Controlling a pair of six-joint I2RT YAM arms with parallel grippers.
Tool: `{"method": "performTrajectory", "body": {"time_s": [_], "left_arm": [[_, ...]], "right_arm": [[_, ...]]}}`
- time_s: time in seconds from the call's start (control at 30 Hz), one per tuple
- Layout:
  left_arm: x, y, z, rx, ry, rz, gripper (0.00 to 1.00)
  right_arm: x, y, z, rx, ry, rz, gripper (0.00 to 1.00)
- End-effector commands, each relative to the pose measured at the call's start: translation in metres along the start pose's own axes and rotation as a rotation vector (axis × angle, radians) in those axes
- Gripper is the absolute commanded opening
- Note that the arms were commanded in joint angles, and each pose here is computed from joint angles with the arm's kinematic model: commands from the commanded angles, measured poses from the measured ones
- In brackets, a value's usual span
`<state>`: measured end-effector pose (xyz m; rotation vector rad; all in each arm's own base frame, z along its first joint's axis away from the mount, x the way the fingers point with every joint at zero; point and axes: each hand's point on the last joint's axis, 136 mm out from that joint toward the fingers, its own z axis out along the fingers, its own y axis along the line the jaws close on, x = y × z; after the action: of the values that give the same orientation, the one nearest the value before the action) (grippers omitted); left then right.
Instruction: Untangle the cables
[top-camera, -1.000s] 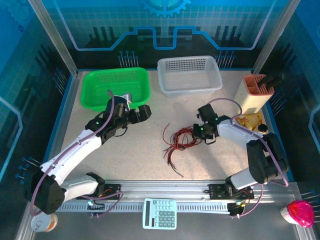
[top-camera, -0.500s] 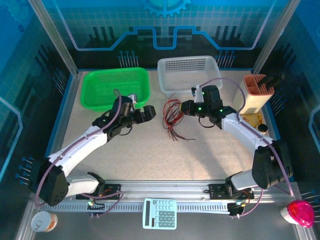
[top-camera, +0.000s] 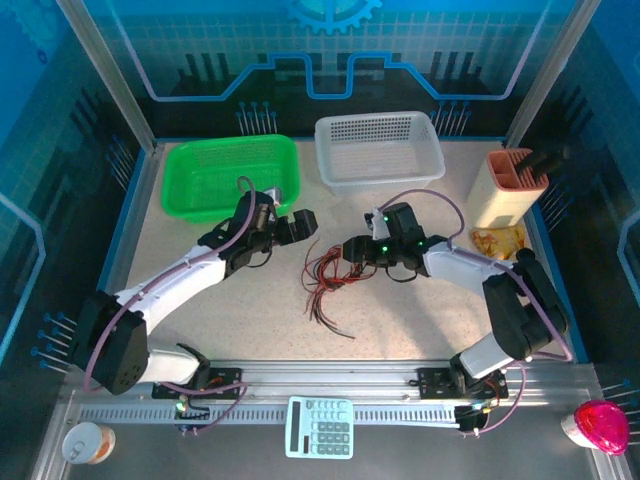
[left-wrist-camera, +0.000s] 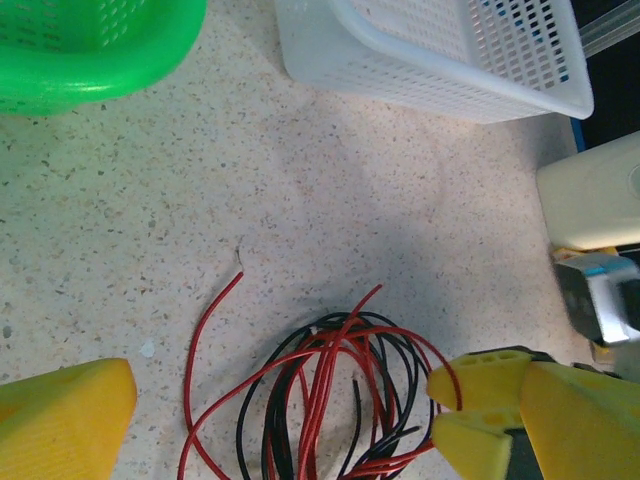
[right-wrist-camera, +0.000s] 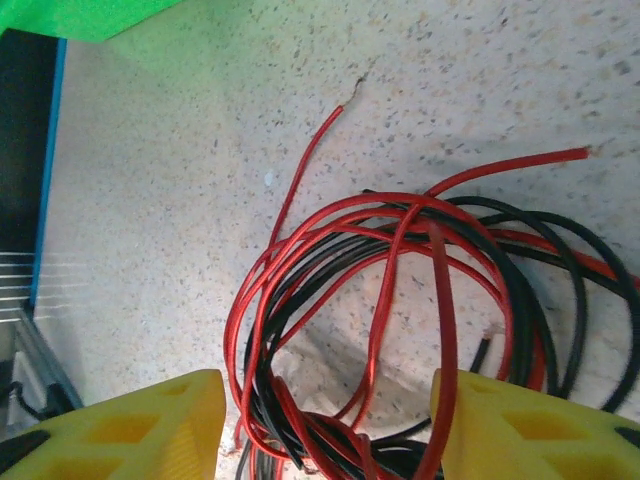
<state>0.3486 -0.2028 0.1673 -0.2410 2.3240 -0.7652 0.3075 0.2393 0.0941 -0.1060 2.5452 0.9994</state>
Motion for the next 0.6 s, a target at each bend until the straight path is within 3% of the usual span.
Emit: {"method": "performTrajectory", "body": {"time_s": [0.0,0.2,0.33,0.57], "left_arm": [[0.0,-0.004,-0.003,-0.015,0.028,0.042,0.99],[0.016,0.015,-0.003,-0.13,0.095,0.132,0.99],[0.031,0.031,0.005,-0.202,0.152,0.12,0.95],[0.036,0.054,0.017,-0.376,0.126,0.166,0.82]], "right_arm": [[-0.013,-0.003,-0.031,0.118,-0.07,-0.064,0.6],[-0.006,-0.008,-0.057,0.229,-0.093,-0.081,0.61],[0.004,-0.009,-0.048,0.253,-0.057,-0.107,0.61],[0.014,0.008,-0.02,0.212,0.009,-0.172,0.57]]}}
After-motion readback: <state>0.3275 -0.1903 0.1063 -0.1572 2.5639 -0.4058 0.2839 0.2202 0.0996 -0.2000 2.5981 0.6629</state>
